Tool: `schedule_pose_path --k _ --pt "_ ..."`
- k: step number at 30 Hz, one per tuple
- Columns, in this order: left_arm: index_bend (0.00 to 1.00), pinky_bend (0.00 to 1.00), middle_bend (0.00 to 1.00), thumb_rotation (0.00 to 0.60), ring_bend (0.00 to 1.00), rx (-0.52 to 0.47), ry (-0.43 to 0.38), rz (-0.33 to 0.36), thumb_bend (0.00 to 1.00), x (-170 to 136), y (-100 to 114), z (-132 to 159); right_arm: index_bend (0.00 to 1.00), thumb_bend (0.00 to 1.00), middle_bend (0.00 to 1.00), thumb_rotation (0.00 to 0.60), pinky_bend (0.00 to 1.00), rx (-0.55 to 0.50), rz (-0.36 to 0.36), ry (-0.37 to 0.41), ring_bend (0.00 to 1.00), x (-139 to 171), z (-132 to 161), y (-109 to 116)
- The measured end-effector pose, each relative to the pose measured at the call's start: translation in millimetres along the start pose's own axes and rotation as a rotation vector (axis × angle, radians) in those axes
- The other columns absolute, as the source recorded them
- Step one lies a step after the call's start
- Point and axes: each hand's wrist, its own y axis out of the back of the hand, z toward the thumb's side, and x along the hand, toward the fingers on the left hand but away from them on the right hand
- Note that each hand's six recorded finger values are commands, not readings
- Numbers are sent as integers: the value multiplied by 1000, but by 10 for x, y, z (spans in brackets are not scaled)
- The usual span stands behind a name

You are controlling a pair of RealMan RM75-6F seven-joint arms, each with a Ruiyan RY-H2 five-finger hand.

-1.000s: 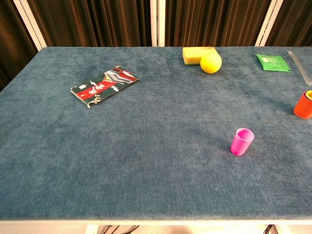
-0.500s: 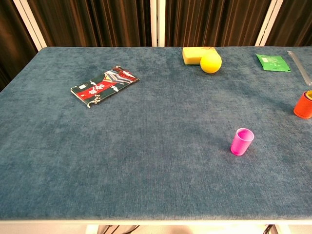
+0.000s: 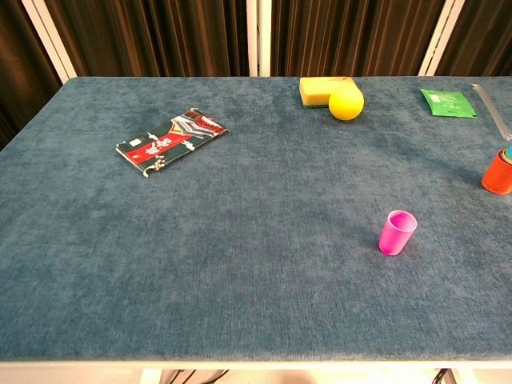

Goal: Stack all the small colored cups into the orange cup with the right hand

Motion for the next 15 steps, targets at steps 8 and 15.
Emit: schedule_pose_path --k 8,15 --pt "35 0 0 600 0 -3 -1 -1 70 -8 -6 -2 39 92 139 600 176 -52 5 24 138 57 25 74" --pt "35 0 0 600 0 -2 -2 4 70 -15 3 5 82 106 171 600 175 -84 -25 145 145 212 294 218"
